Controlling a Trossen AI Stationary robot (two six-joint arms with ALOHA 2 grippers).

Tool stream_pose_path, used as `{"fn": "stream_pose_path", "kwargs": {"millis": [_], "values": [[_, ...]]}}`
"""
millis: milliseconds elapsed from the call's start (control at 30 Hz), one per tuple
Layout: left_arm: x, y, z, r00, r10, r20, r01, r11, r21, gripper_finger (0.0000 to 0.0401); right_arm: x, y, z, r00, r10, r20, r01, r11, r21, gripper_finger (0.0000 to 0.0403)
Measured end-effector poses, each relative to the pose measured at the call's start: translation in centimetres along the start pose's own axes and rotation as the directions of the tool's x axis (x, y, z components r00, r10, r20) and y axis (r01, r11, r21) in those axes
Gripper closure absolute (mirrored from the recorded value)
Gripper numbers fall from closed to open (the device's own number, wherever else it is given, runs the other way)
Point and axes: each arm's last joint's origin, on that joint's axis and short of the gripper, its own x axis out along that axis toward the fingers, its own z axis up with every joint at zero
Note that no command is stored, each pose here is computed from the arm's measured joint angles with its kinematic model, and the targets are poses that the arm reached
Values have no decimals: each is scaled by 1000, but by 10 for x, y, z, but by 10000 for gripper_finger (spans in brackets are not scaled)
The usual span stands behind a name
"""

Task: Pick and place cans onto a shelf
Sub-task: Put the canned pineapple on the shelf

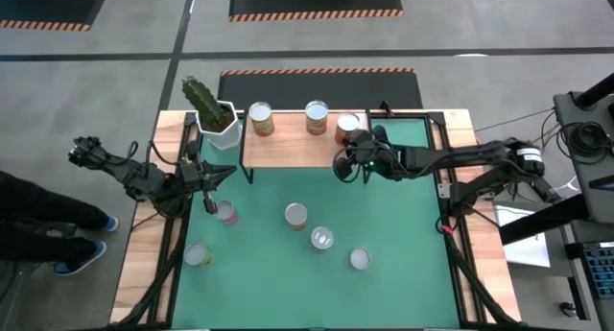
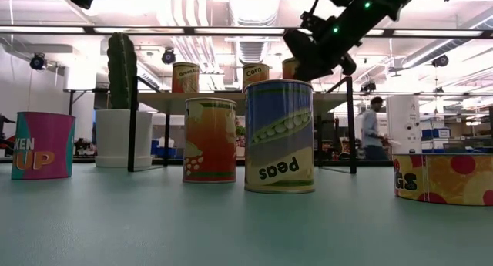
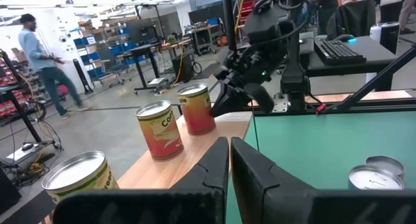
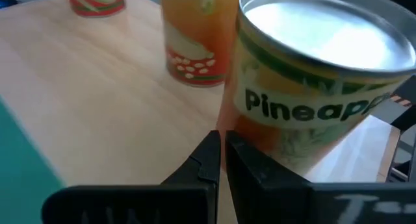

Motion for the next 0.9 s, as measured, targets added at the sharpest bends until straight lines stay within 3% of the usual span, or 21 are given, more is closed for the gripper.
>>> {"fn": "stream_pose_path", "kwargs": {"millis": [900], "values": [[0,0,0,1000,1,0,-1,1000,0,401,22,-18,13,995,-63,82,64,998,-10,390]]}}
